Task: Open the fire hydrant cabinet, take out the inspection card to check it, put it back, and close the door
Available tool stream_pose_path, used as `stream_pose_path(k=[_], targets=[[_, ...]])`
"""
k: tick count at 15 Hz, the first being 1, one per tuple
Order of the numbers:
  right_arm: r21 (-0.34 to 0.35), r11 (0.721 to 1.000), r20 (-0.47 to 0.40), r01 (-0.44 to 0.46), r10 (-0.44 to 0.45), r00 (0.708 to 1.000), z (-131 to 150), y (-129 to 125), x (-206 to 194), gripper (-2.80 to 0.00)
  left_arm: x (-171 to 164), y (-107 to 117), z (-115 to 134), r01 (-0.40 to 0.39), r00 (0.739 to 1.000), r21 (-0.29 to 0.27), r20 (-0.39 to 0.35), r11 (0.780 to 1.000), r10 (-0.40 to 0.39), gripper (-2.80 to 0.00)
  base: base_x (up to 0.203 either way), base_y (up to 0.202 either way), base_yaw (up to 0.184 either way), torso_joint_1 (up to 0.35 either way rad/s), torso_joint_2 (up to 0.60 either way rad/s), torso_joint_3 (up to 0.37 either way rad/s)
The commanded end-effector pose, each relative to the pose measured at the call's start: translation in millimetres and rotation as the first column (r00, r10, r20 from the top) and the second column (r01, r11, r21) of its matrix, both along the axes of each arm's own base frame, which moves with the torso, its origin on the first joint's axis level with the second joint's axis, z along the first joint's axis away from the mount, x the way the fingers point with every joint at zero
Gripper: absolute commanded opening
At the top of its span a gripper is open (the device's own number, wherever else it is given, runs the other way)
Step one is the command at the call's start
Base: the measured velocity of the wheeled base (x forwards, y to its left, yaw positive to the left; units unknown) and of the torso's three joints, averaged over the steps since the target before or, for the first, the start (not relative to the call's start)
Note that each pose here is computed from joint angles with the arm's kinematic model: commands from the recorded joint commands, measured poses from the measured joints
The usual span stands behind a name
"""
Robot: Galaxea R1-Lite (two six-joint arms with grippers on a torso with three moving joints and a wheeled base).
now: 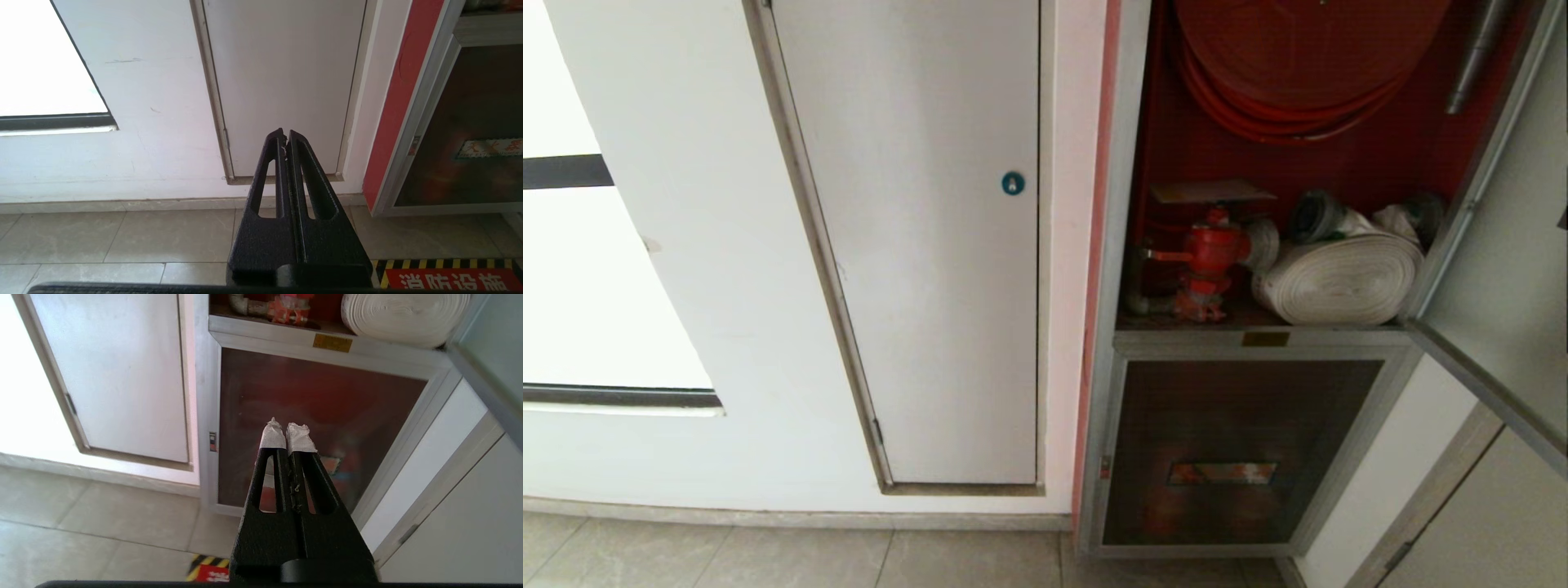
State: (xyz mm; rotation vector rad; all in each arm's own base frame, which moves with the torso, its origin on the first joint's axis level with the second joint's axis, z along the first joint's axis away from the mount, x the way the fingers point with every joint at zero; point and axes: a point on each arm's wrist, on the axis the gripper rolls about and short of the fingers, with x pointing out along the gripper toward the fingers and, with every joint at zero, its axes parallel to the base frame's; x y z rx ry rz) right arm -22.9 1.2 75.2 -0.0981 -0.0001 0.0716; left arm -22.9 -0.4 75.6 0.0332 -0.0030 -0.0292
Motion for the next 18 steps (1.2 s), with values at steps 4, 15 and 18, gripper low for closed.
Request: stream_pose_path(k=[4,15,18], targets=[[0.015,1.000,-0.007,0.004,-0.004,1.000,-0.5,-0.1,0.2,-2.80,0.2,0.0,-0.4,0.000,1.000,0.001,-0.003,1.000,0.000,-2.80,0.000,0.000,0.000,0.000,0.00,0.000],[0.044,0.999,-0.004,0.012,-0.012,1.000,0.0,-0.3,0.2,-2.80,0.2,0.0,-0.4,0.000,1.000,0.001,-0.003,1.000,0.000,-2.80,0.000,0.000,0.000,0.000,0.00,0.000],[0.044,0.999,-0.006,0.012,-0.012,1.000,-0.4,-0.3,0.3,-2.80,0.2,0.0,-0.4,0.000,1.000,0.001,-0.003,1.000,0.000,-2.80,0.000,0.000,0.000,0.000,0.00,0.000]])
